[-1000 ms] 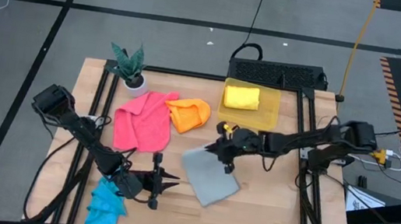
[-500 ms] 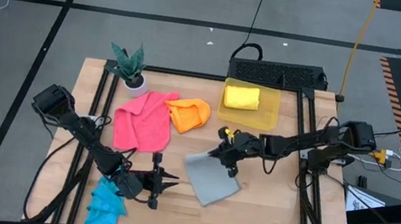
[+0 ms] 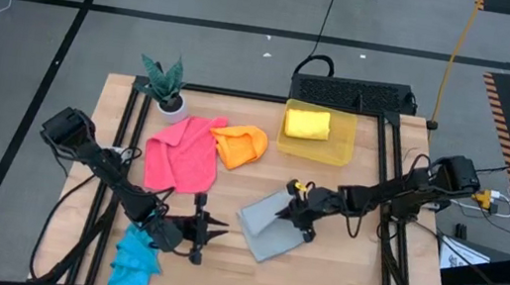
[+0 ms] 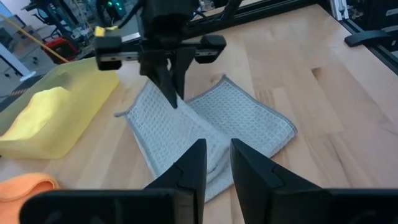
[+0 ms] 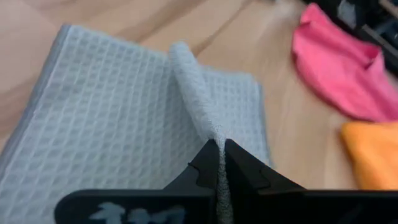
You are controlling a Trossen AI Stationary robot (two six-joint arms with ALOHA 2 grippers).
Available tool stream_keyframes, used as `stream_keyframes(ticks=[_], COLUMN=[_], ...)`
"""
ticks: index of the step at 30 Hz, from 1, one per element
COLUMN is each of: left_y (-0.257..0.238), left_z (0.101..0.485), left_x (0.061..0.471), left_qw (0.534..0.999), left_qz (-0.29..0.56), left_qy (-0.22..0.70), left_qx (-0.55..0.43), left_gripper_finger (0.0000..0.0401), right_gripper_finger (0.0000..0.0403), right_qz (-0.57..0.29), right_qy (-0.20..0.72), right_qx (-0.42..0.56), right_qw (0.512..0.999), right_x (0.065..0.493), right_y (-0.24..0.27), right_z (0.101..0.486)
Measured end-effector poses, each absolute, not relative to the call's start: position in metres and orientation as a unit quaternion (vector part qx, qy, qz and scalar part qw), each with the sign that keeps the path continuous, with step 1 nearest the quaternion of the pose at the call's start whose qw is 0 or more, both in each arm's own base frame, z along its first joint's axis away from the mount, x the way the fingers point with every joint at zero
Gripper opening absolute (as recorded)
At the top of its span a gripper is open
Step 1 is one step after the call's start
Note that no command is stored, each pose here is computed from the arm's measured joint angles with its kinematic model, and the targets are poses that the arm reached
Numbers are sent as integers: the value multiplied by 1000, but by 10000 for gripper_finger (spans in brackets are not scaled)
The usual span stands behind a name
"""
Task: Fold microfiber towels
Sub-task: Fold the gray kitchen towel
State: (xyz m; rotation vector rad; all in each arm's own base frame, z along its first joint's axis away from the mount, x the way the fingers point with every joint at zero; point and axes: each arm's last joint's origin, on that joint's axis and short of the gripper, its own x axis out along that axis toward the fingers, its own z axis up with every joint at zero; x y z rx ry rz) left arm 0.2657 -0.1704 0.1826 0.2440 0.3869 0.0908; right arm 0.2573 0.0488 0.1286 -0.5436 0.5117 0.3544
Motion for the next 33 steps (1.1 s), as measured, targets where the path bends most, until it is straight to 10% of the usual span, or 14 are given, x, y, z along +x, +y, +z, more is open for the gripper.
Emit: stream_keyframes(ticks=[23,33], left_y=[-168,-166], left_z=[182,181], left_x=[267,268], left_qw=[973,972], left_qz=[48,51], left_qy=[194,200], left_qx=[117,109], left_gripper_finger=[76,76], right_gripper_finger=[178,169], right_qz=[222,165], right_qy=[245,288], right_qx=[-199,-299], right_qw=[923,895], right_x=[257,293], right_y=[67,95], right_z=[128,99])
